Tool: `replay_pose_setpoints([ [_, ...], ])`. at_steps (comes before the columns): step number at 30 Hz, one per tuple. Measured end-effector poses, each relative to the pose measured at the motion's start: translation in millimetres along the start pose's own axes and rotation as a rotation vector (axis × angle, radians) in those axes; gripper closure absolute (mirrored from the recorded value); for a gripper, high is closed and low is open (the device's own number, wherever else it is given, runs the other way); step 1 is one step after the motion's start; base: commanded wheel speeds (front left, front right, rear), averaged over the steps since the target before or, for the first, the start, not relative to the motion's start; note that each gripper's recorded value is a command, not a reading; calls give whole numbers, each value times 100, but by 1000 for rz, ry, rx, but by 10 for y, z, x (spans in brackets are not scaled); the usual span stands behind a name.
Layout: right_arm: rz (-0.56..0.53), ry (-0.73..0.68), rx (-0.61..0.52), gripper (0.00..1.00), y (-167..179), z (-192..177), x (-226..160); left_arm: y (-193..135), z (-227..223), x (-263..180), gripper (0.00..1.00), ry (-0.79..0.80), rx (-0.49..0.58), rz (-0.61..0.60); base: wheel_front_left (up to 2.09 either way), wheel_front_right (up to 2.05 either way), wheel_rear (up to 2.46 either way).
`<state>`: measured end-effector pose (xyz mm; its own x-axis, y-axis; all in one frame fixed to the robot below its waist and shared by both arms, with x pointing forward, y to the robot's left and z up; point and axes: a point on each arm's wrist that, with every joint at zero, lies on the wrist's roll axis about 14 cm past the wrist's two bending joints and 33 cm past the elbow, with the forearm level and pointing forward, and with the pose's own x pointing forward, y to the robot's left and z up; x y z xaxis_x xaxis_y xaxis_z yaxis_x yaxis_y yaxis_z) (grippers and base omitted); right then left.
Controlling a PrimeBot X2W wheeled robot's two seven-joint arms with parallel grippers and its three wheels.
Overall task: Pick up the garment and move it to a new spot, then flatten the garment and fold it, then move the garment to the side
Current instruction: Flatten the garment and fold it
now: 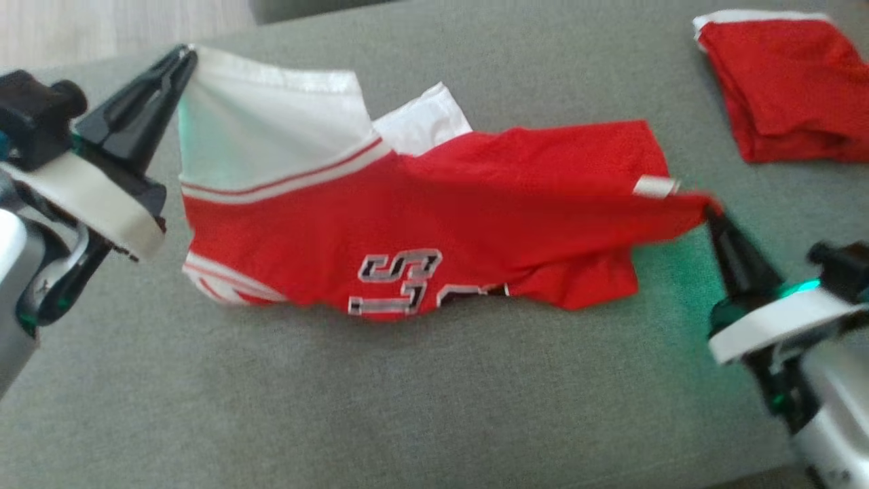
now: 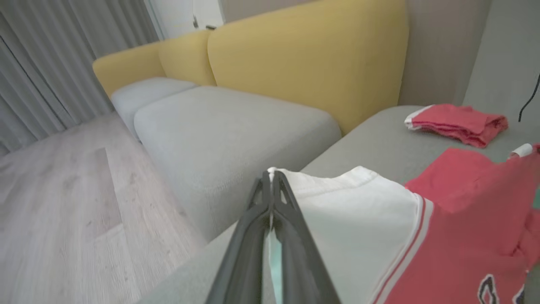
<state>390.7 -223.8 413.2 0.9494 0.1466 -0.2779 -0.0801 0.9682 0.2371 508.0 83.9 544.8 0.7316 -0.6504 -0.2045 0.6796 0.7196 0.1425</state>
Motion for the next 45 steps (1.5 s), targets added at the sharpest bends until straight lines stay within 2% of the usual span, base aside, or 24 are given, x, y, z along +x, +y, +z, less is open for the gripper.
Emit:
replay_pose_setpoints([
  [8, 58, -323, -228, 100, 32, 1295, -155, 9, 906, -312, 100, -276, 128, 48, 0, 0, 0],
  [16, 74, -588, -454, 100, 242, 2631, -662, -105, 2365, -948, 100, -648, 320, 92, 0, 0, 0],
  [18, 72, -649, -525, 100, 336, 3013, -782, -158, 2726, -1125, 100, -715, 371, 93, 0, 0, 0],
  [21, 66, -684, -559, 100, 394, 3296, -786, -153, 2897, -1151, 100, -723, 410, 89, 0, 0, 0],
  [26, 74, -615, -594, 100, 418, 3446, -438, 92, 2983, -956, 100, -678, 416, 114, 0, 0, 0],
  [32, 94, -488, -572, 100, 388, 3291, 380, 620, 2519, -346, 100, -506, 383, 164, 0, 0, 0],
  [36, 101, -522, -566, 100, 398, 3381, 887, 953, 2352, 30, 100, -505, 428, 213, 0, 0, 0],
  [41, 65, -648, -619, 100, 298, 3614, 1310, 1202, 2447, 314, 100, -647, 474, 247, 0, 0, 0],
  [45, 84, -641, -650, 100, 292, 3432, 1608, 1277, 2252, 433, 100, -644, 473, 241, 0, 0, 0],
])
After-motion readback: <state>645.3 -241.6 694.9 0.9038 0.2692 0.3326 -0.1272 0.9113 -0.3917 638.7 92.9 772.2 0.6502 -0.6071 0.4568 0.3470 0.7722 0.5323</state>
